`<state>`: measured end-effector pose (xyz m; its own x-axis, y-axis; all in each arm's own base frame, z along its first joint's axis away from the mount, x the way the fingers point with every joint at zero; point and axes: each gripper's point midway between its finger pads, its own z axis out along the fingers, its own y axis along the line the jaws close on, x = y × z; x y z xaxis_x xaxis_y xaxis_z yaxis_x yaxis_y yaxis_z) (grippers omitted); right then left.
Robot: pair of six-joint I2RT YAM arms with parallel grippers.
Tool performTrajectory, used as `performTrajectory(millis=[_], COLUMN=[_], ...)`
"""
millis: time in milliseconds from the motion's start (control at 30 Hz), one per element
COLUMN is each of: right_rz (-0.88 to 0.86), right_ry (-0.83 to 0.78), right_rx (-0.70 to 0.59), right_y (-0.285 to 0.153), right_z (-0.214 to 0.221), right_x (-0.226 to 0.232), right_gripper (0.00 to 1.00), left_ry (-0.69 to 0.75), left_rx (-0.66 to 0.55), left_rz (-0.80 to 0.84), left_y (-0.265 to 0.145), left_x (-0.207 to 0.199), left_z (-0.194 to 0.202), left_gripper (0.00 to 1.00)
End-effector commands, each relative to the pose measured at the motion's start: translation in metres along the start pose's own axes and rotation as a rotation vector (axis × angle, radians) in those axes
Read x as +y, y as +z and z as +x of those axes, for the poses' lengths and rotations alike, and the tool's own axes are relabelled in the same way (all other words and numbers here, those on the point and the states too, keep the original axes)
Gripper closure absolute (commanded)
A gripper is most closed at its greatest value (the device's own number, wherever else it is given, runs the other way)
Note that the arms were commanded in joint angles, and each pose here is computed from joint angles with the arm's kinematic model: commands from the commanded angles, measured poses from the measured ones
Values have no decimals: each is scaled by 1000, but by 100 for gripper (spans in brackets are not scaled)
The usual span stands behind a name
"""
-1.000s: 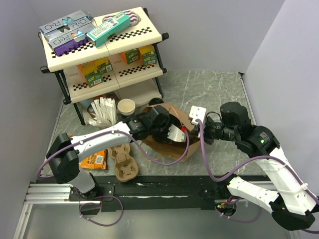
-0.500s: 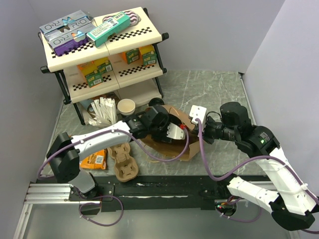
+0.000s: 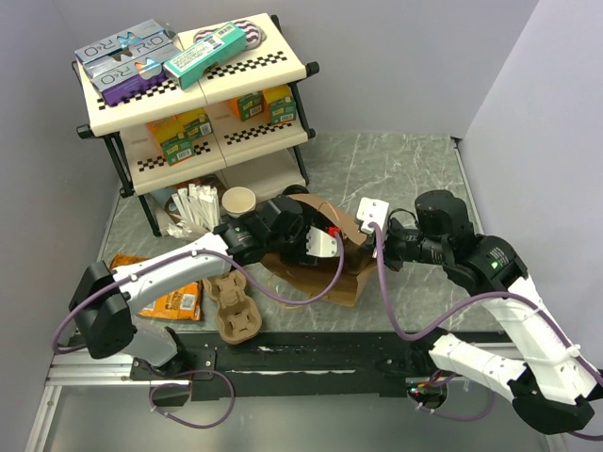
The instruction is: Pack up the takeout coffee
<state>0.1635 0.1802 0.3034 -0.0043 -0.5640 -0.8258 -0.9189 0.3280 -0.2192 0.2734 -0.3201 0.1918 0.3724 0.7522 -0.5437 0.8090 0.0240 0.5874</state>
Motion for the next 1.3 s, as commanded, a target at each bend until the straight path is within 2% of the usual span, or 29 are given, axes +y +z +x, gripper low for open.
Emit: performTrajectory(millis=[0,800,867,900,1033,1067,1100,1267], right_rz=[-8,-15,19,42,96,103,97,171], right_ry=[-16,6,19,27,50,65,80,146], right_rx=[-59,-34,-28,-18,-15,-13,-18,-5], right_y=[-8,-3,-4,-6,-12,-12,-12,-20], right_z=[-19,-13,-12,-10,-7,-5,-5,6], right_x=[1,1,-6,-12,-28,-32,-34,-60], right_gripper=[100,100,100,100,100,100,100,100], left_ry=[14,13,-13,-24,-74,-82,-89,-122], left_rx=[-38,-4,-10,-16,-105,-132,-158,-235], left_rz=[-21,39,49,40,-1,-21,-19,17], left_y=[10,64,63,61,39,29,24,-2], left_x=[9,-7,-4,-1,19,26,28,33], left_z=[-9,6,-1,-4,-32,-40,-47,-71], left_gripper=[99,99,81,65,34,14,3,1])
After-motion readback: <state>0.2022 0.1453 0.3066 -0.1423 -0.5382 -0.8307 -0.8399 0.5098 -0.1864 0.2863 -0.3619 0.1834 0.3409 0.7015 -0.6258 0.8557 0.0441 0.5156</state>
